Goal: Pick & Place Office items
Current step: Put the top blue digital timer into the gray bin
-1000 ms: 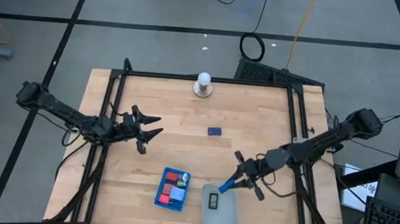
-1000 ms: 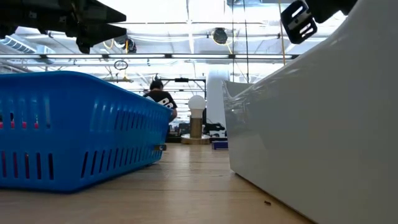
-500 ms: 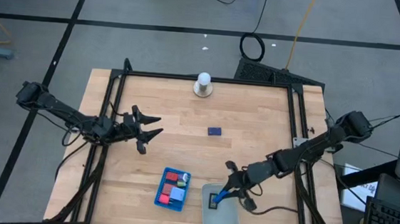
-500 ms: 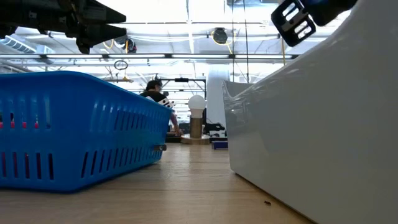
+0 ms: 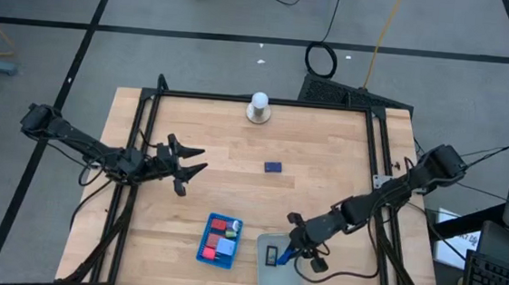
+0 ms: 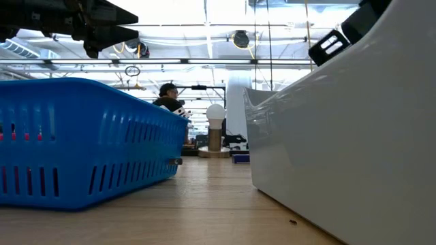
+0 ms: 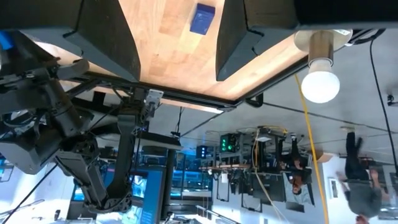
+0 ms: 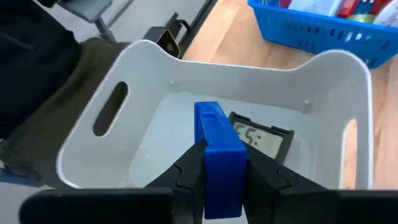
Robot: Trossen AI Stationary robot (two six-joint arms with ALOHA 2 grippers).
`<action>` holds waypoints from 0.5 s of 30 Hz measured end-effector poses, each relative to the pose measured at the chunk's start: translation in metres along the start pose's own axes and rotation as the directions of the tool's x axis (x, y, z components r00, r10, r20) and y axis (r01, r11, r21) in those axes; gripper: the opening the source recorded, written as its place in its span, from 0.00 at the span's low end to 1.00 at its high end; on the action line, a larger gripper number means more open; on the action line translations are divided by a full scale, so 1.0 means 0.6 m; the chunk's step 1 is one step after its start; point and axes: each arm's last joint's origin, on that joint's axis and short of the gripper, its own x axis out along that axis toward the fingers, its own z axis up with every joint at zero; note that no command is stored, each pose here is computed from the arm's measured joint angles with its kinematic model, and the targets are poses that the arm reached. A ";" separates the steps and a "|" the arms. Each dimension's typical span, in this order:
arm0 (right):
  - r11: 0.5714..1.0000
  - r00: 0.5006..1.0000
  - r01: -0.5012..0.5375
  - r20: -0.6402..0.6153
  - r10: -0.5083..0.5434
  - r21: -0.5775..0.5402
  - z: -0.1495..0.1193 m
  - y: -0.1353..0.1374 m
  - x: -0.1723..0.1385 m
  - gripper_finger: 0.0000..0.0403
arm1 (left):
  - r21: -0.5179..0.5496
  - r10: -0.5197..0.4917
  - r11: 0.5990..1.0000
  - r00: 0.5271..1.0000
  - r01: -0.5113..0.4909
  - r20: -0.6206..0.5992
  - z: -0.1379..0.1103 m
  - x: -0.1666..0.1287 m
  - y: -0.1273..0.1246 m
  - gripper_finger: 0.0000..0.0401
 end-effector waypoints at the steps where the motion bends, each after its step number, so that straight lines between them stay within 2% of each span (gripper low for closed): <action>1: 1.000 1.000 0.001 -0.002 -0.001 0.003 -0.002 -0.001 0.002 0.18 | 0.004 0.000 1.000 1.000 0.000 0.000 0.000 0.000 0.000 0.53; 4: 1.000 1.000 0.006 -0.024 -0.005 0.006 -0.011 -0.002 0.003 0.19 | 0.007 0.000 1.000 1.000 0.000 0.001 0.000 0.000 0.000 0.53; 10: 1.000 1.000 0.003 -0.018 -0.003 -0.002 -0.011 -0.002 0.003 0.13 | 0.004 0.000 1.000 1.000 0.000 0.005 0.001 0.000 0.000 0.53; 15: 1.000 1.000 0.002 -0.015 -0.002 -0.003 -0.010 -0.002 0.003 0.18 | -0.002 0.000 1.000 1.000 0.000 0.005 0.001 0.000 0.000 0.53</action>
